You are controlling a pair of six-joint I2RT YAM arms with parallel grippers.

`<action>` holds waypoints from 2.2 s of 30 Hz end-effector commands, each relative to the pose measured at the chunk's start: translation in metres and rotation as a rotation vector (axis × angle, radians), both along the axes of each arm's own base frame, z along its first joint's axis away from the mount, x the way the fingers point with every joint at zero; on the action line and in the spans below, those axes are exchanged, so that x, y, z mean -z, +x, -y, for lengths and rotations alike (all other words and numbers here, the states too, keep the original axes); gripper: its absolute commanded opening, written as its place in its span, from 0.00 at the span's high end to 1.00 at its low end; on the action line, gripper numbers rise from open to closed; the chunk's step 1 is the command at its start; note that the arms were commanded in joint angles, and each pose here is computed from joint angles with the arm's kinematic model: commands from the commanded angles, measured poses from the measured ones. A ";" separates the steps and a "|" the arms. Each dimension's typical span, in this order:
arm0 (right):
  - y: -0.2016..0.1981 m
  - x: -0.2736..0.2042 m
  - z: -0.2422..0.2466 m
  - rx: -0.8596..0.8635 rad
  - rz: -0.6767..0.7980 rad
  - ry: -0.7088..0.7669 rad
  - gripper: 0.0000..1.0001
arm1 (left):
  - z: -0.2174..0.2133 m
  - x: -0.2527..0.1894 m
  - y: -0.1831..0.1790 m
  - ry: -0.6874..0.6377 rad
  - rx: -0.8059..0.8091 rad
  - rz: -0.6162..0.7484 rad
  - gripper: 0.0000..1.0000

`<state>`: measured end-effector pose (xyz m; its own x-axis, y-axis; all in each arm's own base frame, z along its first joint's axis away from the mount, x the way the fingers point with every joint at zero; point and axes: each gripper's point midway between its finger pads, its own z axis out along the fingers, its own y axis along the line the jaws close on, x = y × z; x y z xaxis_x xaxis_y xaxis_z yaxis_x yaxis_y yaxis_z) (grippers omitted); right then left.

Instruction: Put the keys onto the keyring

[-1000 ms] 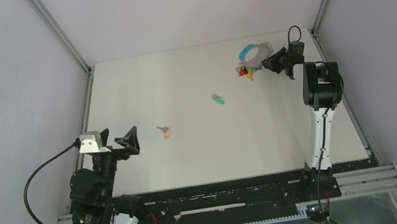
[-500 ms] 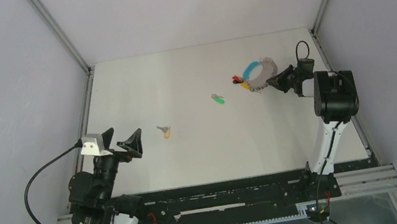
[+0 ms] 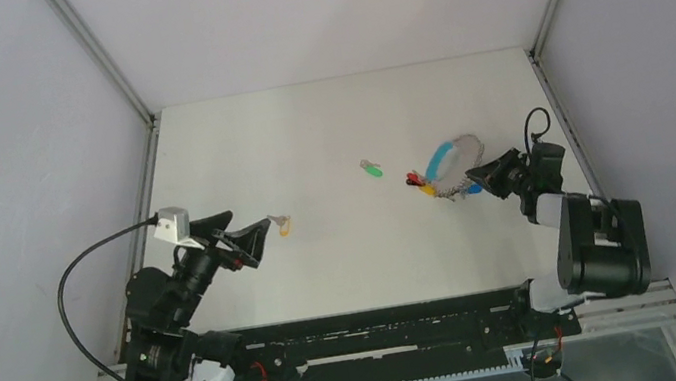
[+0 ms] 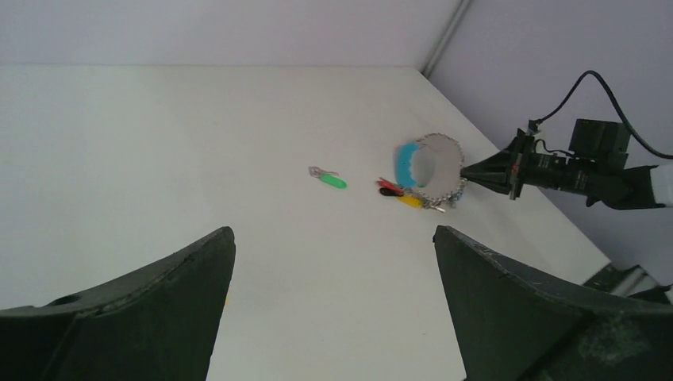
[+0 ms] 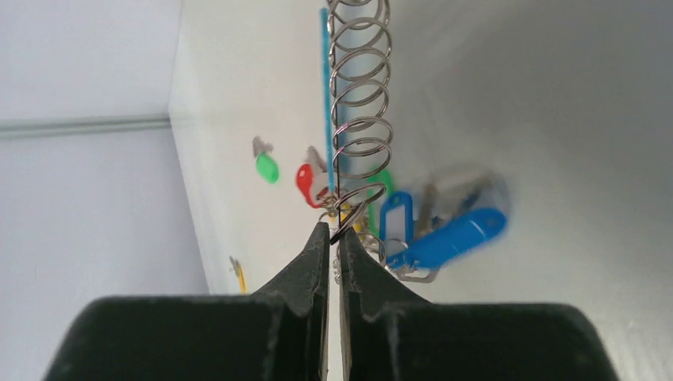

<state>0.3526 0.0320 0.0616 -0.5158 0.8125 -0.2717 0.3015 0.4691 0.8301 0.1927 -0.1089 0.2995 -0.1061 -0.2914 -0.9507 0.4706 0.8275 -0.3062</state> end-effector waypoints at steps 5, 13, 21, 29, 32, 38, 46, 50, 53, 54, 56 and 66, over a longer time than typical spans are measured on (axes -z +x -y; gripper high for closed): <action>-0.036 -0.052 -0.034 -0.143 0.216 -0.070 1.00 | 0.020 -0.003 0.001 -0.205 0.083 -0.049 0.00; -0.078 -0.064 -0.082 -0.295 0.295 -0.105 1.00 | 0.052 0.042 0.024 -0.293 0.149 -0.170 0.02; -0.102 -0.091 -0.123 -0.431 0.444 -0.102 1.00 | 0.095 0.102 0.043 -0.264 0.187 -0.299 0.03; -0.106 -0.103 -0.154 -0.508 0.499 -0.117 1.00 | 0.121 0.120 0.068 -0.229 0.192 -0.354 0.05; -0.107 -0.106 -0.167 -0.533 0.519 -0.141 1.00 | 0.135 0.133 0.075 -0.199 0.197 -0.404 0.06; -0.108 -0.105 -0.180 -0.558 0.531 -0.142 1.00 | 0.161 0.162 0.079 -0.197 0.254 -0.491 0.11; -0.113 -0.109 -0.195 -0.588 0.549 -0.105 1.00 | 0.191 0.170 0.075 -0.286 0.391 -0.535 0.19; -0.113 -0.114 -0.199 -0.595 0.566 -0.085 1.00 | 0.198 0.175 0.073 -0.315 0.436 -0.543 0.22; -0.115 -0.116 -0.203 -0.605 0.571 -0.068 1.00 | 0.201 0.184 0.074 -0.323 0.437 -0.569 0.23; -0.115 -0.117 -0.204 -0.608 0.571 -0.062 1.00 | 0.202 0.185 0.075 -0.330 0.438 -0.575 0.24; -0.116 -0.118 -0.206 -0.613 0.580 -0.060 1.00 | 0.204 0.189 0.076 -0.341 0.438 -0.586 0.25; -0.119 -0.117 -0.219 -0.635 0.602 -0.212 1.00 | 0.204 0.199 0.086 -0.336 0.383 -0.624 0.34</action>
<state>0.2184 0.2432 0.1357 -0.6971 0.3020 -0.6503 -0.4274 0.5532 0.7151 0.2628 -0.3019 0.0741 -0.7784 -0.3468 -0.5232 0.3201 0.4976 -0.8062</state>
